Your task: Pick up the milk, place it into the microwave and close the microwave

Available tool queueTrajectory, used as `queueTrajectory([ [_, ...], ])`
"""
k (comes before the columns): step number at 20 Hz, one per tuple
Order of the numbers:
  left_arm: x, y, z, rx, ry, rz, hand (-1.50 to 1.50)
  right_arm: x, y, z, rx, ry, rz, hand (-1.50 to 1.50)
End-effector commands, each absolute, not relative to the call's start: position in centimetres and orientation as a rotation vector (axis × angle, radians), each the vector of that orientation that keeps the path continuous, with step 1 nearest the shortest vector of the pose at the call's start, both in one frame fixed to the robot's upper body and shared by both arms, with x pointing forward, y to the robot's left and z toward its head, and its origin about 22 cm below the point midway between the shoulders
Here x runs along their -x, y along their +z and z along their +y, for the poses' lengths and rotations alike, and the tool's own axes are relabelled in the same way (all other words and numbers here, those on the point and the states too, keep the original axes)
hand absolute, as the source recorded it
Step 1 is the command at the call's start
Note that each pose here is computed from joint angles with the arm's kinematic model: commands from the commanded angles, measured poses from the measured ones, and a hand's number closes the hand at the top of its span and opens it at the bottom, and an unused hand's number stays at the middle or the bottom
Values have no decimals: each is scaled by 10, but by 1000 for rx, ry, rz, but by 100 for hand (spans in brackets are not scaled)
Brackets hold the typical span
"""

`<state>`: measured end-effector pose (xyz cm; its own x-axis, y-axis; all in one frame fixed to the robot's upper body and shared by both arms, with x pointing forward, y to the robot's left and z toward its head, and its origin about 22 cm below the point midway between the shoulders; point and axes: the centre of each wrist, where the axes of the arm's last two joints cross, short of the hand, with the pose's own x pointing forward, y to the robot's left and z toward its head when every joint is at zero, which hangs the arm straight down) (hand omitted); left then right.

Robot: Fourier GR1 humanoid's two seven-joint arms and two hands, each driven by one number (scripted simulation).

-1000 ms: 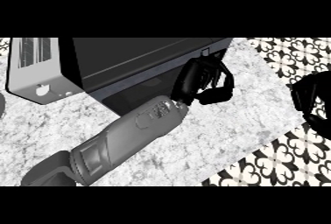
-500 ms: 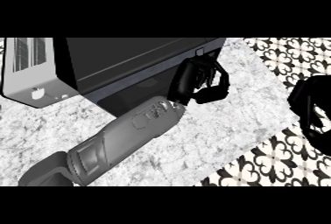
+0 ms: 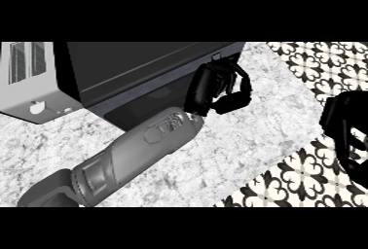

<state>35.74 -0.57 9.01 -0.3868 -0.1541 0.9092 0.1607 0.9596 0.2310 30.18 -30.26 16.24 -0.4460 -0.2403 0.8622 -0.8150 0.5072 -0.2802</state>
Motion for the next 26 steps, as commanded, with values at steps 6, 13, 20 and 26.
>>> queueTrajectory([
  [6,-362,98,-10,146,0,-1612,150,-287,149,-288,-1008,1053,-1760,150],
  [13,-369,94,9,291,212,-1497,150,-268,125,-277,-1076,964,-1714,150],
  [20,-367,64,20,364,216,-1430,150,-247,119,-267,-1099,915,-1728,150],
  [26,-369,49,34,419,185,-1440,150,-231,114,-261,-1104,895,-1729,150],
])
